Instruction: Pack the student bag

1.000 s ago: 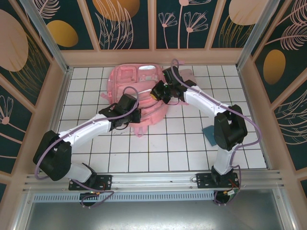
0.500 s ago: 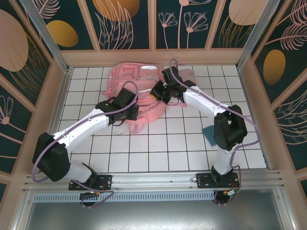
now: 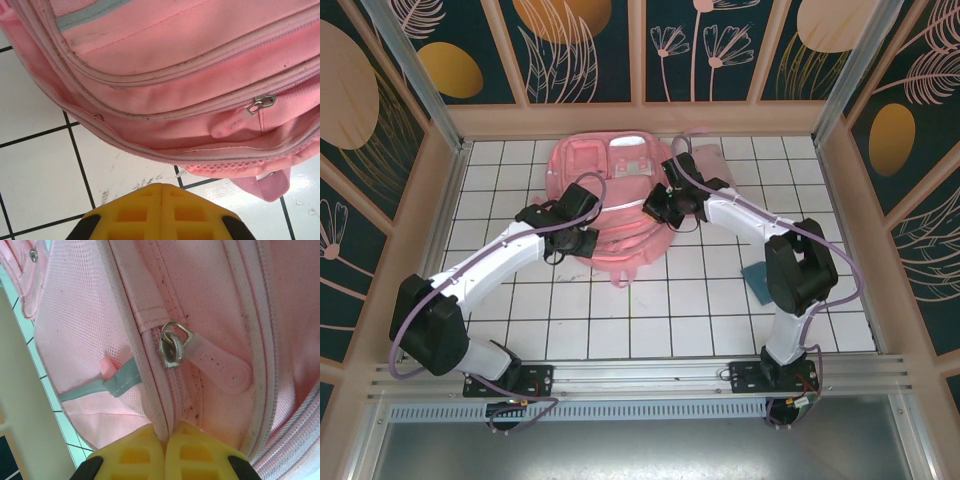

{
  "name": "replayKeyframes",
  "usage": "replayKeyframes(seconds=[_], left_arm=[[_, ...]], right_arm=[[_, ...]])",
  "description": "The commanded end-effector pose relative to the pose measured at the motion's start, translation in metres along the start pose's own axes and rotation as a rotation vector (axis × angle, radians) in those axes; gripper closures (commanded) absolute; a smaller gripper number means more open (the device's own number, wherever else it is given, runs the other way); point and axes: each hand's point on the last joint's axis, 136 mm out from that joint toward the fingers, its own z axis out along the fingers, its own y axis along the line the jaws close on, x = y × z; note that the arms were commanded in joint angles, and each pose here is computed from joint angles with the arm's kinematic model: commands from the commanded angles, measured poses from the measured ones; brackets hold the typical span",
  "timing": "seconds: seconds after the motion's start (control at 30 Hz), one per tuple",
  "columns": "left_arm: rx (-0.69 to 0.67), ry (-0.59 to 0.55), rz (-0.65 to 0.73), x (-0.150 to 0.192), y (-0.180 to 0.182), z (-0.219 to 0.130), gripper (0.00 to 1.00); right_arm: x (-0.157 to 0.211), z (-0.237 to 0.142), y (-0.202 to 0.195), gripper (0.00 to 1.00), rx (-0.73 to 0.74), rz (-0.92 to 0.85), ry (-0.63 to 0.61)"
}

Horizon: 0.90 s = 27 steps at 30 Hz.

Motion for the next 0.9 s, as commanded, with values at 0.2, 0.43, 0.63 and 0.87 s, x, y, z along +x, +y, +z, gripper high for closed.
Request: replayKeyframes(seconds=[0.2, 0.43, 0.63, 0.87], left_arm=[[0.292, -0.097, -0.150, -0.025, -0.051, 0.004, 0.52], [0.307, -0.044, -0.111, -0.017, -0.058, 0.028, 0.54], [0.264, 0.044, -0.106, -0.002, -0.054, 0.050, 0.52], [0.236, 0.027, -0.116, -0.009, -0.052, 0.060, 0.52]], right_arm=[[-0.004, -0.021, 0.025, 1.00, -0.072, -0.058, -0.031], [-0.006, -0.029, 0.043, 1.00, -0.122, -0.074, -0.026], [-0.006, -0.031, 0.050, 1.00, -0.139, -0.072, -0.023], [-0.004, -0.031, 0.053, 1.00, -0.152, -0.075, -0.011]])
